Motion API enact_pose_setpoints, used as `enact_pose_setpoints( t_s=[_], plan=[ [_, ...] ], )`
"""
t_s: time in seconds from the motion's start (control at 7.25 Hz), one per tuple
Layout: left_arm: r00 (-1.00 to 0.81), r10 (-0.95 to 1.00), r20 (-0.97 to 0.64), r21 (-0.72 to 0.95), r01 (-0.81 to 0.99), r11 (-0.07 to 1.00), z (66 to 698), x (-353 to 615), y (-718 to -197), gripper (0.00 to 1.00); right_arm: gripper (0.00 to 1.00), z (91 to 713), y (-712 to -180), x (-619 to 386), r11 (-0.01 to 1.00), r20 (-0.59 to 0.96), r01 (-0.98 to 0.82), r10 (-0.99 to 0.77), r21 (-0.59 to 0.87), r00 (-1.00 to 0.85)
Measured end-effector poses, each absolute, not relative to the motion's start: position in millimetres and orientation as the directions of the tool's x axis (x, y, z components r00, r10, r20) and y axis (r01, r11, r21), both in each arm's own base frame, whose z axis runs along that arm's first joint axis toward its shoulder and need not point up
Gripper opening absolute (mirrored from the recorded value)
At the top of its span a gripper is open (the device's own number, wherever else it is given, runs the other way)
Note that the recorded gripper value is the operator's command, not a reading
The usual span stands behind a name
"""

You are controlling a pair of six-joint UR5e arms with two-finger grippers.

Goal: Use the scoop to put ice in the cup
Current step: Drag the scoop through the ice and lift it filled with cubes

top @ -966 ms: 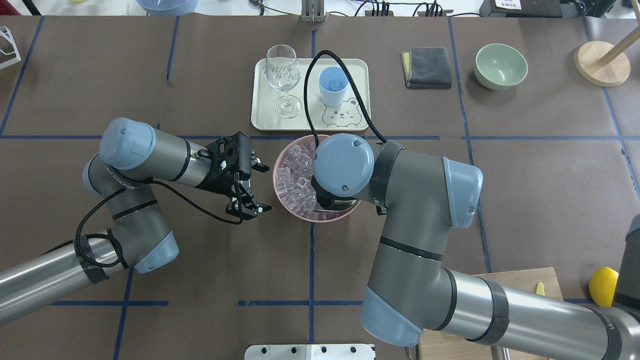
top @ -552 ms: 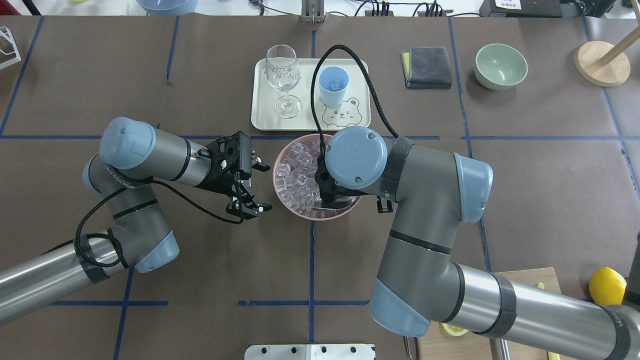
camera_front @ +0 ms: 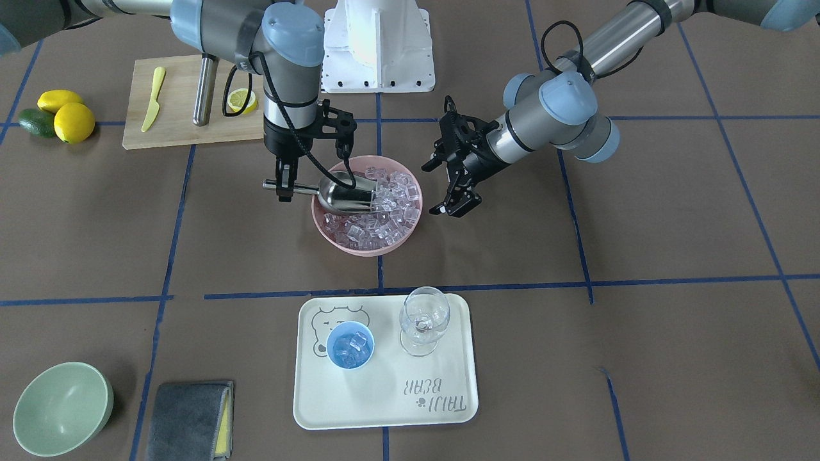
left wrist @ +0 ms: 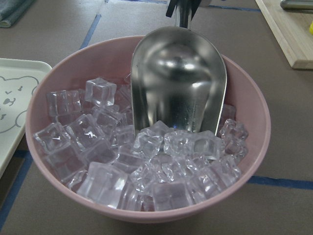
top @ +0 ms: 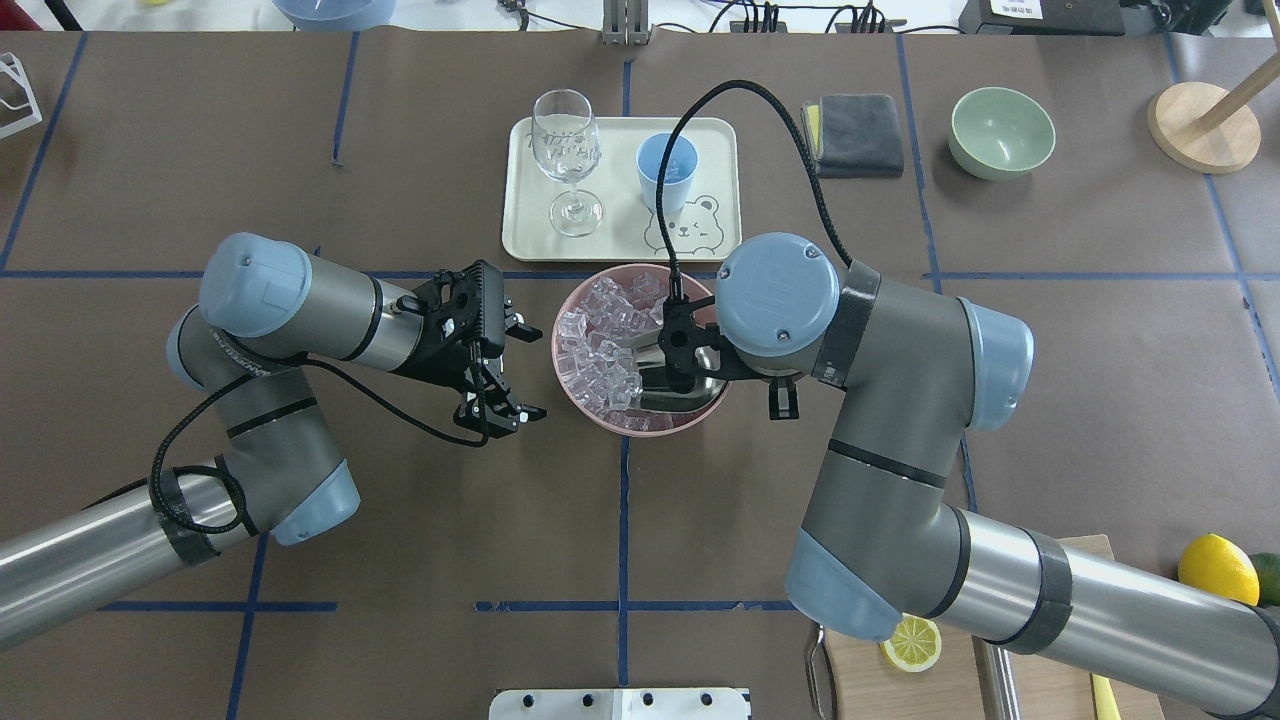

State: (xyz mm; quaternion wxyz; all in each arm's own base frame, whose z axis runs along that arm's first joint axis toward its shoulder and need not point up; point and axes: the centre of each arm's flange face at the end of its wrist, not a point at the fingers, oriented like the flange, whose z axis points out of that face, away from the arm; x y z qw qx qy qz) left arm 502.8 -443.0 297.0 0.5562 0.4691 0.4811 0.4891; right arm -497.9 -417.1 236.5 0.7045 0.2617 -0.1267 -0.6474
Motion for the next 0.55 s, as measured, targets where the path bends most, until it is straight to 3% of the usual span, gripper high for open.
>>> enact_pose_setpoints(
  t_s=[0.55],
  plan=[
    [0.066,0.995,-0.076,0.992,-0.094,0.082,297,502,-444,1.0,0.0,251,-421,-487,0.047,-0.112,0.777,-0.982,0.628,0.151]
  ],
)
